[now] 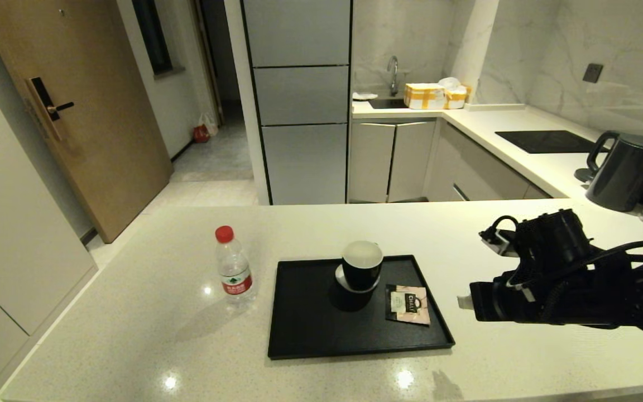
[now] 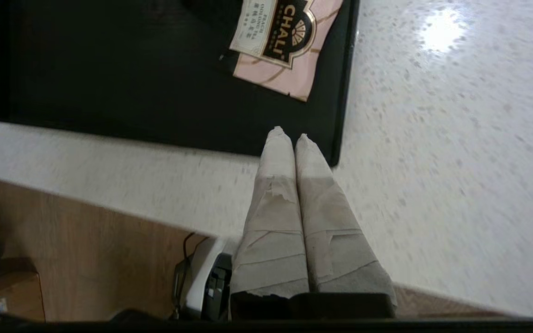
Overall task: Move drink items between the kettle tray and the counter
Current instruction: Pick up the tea bag
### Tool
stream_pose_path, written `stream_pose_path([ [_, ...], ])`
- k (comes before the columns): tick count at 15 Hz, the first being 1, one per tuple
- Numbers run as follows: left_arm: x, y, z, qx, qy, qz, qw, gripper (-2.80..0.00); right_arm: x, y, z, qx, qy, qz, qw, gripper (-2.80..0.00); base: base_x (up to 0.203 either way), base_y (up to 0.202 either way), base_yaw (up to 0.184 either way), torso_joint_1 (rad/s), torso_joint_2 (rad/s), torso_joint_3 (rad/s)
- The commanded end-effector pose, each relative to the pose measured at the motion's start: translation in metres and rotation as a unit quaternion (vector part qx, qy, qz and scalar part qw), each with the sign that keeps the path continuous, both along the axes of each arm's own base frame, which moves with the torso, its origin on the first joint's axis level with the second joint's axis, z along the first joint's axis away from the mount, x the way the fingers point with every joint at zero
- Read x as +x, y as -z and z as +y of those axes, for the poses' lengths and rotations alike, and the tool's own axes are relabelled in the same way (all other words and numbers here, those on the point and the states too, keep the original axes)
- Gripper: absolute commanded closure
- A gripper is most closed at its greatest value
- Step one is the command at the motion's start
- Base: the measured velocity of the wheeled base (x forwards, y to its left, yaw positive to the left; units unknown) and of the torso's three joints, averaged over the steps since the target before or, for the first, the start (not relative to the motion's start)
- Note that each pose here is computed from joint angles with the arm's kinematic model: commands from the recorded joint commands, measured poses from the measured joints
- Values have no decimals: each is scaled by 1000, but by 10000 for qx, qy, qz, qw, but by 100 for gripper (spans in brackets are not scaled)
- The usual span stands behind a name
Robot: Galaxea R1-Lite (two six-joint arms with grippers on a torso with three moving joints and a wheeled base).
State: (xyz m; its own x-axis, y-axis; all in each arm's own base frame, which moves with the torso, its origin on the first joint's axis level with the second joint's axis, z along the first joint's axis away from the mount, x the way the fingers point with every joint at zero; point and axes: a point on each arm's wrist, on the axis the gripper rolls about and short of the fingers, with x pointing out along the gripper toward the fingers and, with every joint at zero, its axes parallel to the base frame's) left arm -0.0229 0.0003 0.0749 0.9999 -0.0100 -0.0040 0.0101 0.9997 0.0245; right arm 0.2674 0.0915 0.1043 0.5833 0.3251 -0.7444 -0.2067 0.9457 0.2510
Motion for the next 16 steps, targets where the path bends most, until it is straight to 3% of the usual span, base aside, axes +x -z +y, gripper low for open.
stream_pose_path([
  [1,0,0,0,1,-4,10,10000,0,17,34,6,-93,7,355,9993,0,0,0,0,0,0,0],
  [6,0,0,0,0,-11,10,10000,0,39,54,13,6,11,125,9999,0,0,0,0,0,0,0],
  [7,0,0,0,0,-8,7,10000,0,40,53,14,71,78,115,9999,-280,0,0,0,0,0,0],
  [16,0,0,0,1,-6,10,10000,0,44,61,20,294,15,271,9992,-280,0,0,0,0,0,0],
])
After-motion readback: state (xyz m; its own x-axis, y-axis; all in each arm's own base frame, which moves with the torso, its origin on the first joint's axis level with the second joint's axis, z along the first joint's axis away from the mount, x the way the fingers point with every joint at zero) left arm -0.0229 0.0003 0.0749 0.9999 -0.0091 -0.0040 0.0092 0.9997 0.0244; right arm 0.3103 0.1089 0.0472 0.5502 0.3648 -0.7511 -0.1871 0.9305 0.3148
